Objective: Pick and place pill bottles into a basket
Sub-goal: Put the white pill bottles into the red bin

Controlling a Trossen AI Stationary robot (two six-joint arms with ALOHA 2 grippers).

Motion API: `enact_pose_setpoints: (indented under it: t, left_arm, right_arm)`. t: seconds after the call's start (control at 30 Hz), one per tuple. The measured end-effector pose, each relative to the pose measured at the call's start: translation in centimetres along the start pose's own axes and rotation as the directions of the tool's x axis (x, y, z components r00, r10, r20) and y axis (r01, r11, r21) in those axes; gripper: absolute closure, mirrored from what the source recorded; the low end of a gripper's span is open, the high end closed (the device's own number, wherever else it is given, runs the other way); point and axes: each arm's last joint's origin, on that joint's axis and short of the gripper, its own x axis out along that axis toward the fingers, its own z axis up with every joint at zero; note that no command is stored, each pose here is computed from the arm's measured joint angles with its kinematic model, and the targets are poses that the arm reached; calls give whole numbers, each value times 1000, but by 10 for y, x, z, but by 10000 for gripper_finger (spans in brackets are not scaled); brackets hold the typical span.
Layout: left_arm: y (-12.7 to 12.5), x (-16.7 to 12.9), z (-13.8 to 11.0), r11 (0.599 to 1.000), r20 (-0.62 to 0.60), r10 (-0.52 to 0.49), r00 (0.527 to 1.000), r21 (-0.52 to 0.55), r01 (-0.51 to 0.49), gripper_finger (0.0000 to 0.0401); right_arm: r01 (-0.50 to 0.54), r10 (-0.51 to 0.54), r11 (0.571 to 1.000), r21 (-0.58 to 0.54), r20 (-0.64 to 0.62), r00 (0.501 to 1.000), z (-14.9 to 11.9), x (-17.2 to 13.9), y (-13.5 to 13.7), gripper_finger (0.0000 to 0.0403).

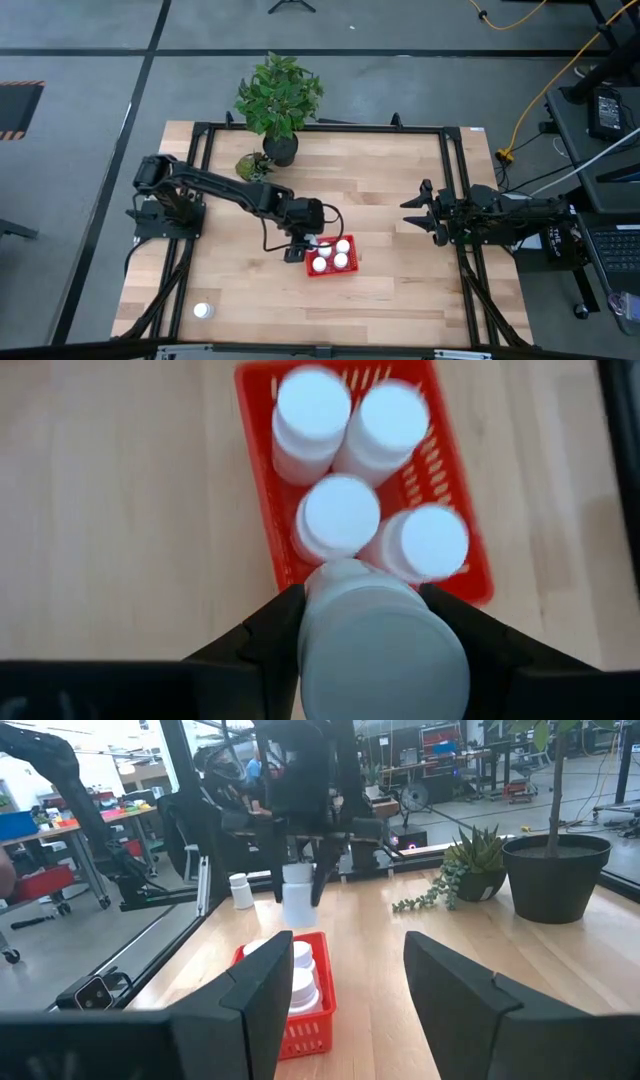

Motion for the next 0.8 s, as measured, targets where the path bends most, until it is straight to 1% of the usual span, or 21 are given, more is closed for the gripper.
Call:
enact_pose_setpoints:
  t: [0.1, 0.17, 0.43, 0.8]
  left_arm:
    - [0, 6, 0, 1000, -4, -3, 1000, -1, 3, 233]
    - [2, 11, -2, 1000, -32, 0, 999, -4, 0, 233]
    - [4, 29, -5, 1000, -79, 0, 997, -9, -1, 233]
    - [4, 34, -3, 1000, -63, -9, 998, 0, 9, 233]
  right_arm:
    - [0, 0, 1000, 1, 1, 1000, 0, 0, 0, 209]
    - [0, 0, 1000, 0, 0, 1000, 0, 0, 0, 209]
    - [0, 0, 1000, 0, 0, 1000, 0, 0, 0, 209]
    - [0, 0, 1000, 1, 0, 1000, 0, 0, 0, 209]
